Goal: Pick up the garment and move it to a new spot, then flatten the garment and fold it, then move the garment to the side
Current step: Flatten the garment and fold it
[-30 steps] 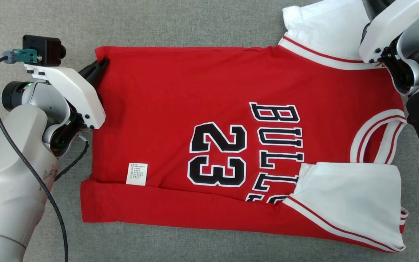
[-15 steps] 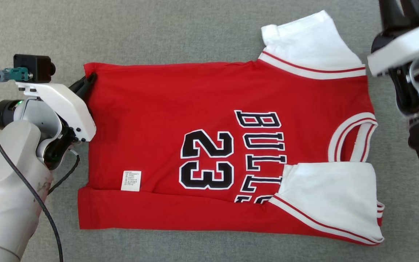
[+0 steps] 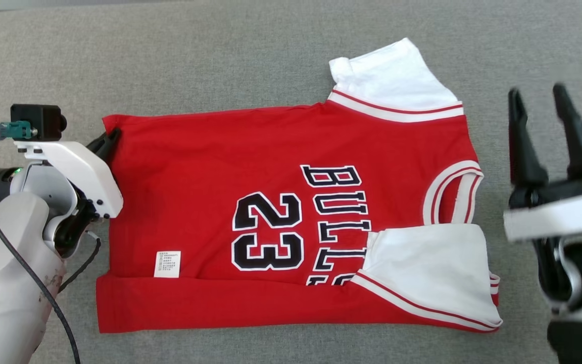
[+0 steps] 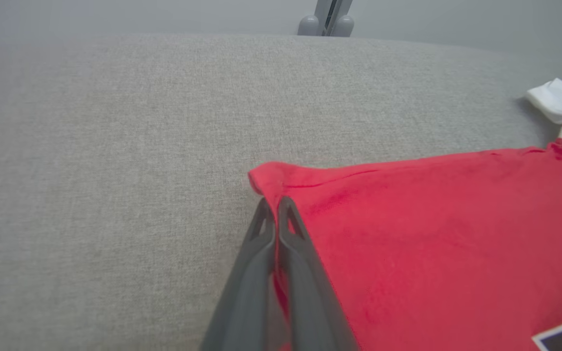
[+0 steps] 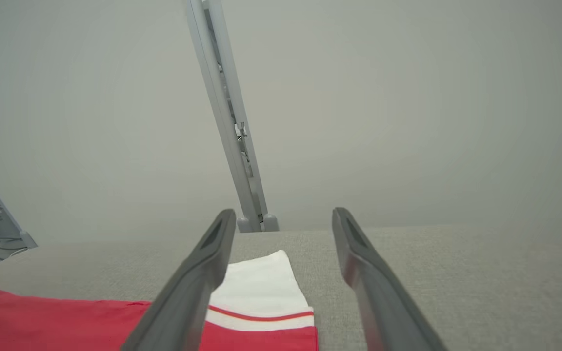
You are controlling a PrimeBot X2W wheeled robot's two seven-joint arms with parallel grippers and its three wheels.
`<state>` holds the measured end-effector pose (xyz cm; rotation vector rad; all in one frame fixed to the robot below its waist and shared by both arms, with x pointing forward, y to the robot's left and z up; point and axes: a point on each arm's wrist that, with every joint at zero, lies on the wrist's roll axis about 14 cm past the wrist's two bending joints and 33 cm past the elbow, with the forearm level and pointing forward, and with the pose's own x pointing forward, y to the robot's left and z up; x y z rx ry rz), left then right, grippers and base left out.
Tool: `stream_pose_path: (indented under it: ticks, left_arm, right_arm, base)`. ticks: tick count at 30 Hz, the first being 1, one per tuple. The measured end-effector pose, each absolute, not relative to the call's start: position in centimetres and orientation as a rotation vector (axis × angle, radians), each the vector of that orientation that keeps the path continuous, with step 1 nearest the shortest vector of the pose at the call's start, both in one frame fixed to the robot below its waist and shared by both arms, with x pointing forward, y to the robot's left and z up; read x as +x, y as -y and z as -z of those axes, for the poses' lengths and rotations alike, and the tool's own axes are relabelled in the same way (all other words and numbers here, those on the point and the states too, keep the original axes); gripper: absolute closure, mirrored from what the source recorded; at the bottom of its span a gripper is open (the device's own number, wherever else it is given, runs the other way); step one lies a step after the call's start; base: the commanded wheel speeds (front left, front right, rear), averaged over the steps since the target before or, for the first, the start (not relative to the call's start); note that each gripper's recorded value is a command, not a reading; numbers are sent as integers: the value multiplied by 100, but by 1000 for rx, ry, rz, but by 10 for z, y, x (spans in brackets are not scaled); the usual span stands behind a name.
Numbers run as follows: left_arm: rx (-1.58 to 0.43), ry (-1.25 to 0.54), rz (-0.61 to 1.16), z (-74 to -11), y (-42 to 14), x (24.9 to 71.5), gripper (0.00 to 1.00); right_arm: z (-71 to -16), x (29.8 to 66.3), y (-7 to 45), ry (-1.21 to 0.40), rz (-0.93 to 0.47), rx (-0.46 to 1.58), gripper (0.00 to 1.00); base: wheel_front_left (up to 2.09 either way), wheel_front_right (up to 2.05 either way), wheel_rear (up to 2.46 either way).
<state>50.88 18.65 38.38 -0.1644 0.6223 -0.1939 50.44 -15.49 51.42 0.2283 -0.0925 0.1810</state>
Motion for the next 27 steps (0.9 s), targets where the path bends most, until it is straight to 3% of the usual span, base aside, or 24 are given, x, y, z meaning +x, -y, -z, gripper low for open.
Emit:
stream_pose_path:
  ticks: [6,12,22,27]
  left_arm:
    - [-166,-611,197,-389,-184,510,100]
    - [-162,-612,195,-388,-183,510,100]
    - [-167,-600,193,-393,-183,512,100]
    - [-169,-605,190,-390,-184,512,100]
  right_arm:
    - [-511,462,167,48,-113,227,0]
    - [-514,442,175,31,-85,219,0]
    - [-518,438,181,31,-71,231,0]
    - [-521,455,178,33,-81,204,0]
  base:
    - [0,0,0]
    - [0,0,0]
    - [0,0,0]
    - [0,0,0]
